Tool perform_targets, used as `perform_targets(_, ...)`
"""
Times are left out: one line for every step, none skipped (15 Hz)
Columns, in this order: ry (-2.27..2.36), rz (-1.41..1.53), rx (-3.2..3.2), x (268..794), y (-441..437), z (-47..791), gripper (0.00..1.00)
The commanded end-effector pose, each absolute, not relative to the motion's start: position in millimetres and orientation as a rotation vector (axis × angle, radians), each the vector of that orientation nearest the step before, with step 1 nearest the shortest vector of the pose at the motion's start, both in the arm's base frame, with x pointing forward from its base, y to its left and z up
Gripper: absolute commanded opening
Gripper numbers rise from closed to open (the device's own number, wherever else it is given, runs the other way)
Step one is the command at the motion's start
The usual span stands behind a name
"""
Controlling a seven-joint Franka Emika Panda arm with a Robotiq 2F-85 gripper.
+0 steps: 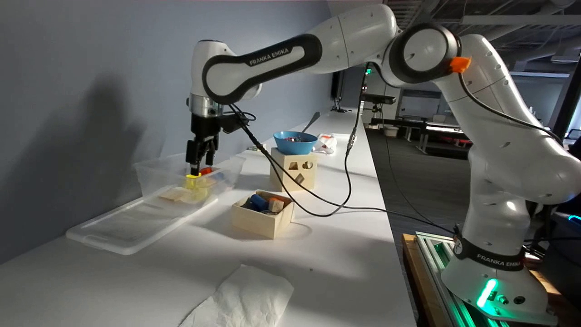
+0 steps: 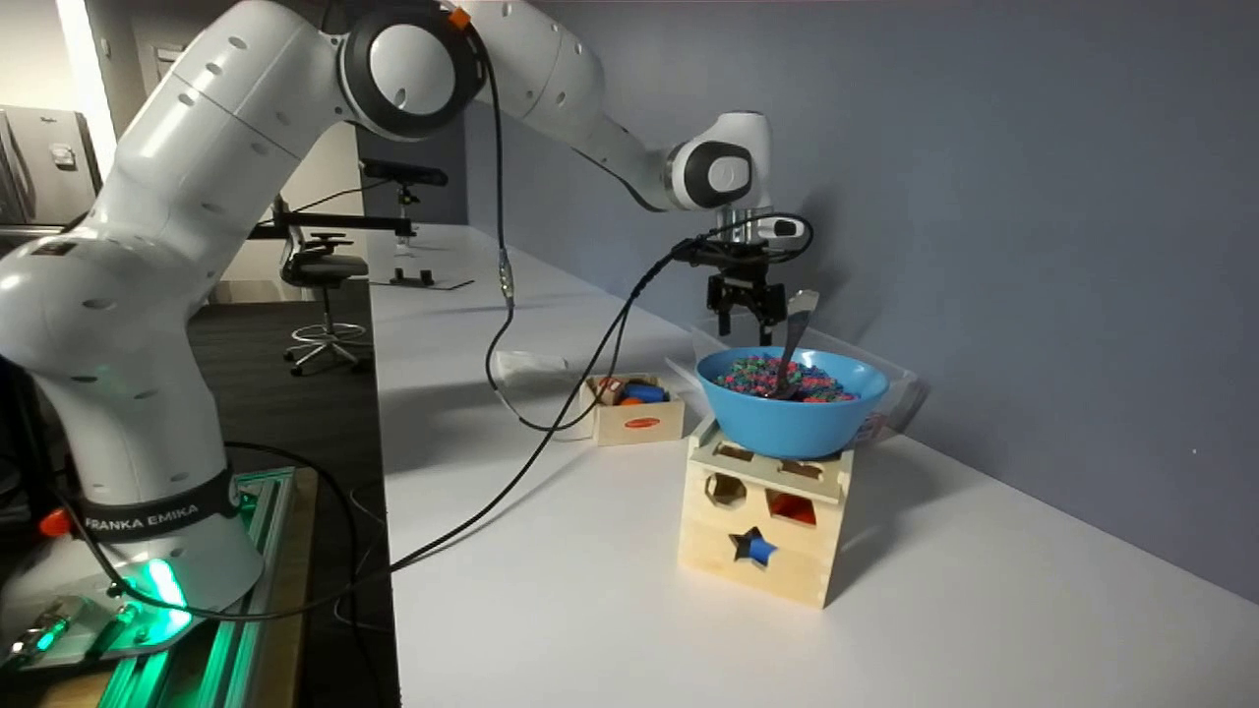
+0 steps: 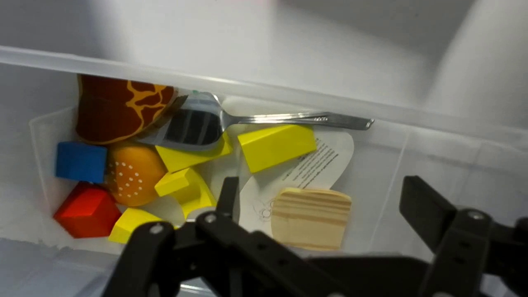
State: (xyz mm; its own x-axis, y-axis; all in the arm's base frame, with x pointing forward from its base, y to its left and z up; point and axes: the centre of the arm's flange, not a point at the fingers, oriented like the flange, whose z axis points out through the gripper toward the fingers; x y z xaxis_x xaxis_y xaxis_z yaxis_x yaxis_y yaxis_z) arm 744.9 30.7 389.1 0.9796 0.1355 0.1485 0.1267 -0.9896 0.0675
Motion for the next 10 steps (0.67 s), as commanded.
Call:
perform_targets(0.205, 0.094, 3.122, 764.1, 29.4, 369.7, 1.00)
perform_targets(0.203, 0.045, 3.125, 760.7, 29.3, 364.0, 1.00)
perform_targets(0.213, -0.052, 3.132, 745.5, 31.7, 361.8, 1.00)
perform_targets(0.226, -0.123, 3.138, 734.3, 33.6, 360.5, 1.00)
perform_targets(0.221, -0.195, 3.122, 720.0, 36.2, 361.6, 1.00)
perform_targets(0.233, -0.274, 3.117, 706.3, 38.4, 364.0, 1.00)
perform_targets(0.234, -0.340, 3.103, 693.7, 40.6, 364.7, 1.00)
perform_targets(0.234, -0.401, 3.103, 684.7, 43.1, 365.9, 1.00)
perform_targets(0.236, -0.457, 3.100, 675.1, 47.6, 367.4, 1.00)
perform_targets(0.243, -0.499, 3.099, 669.2, 51.7, 370.4, 1.00)
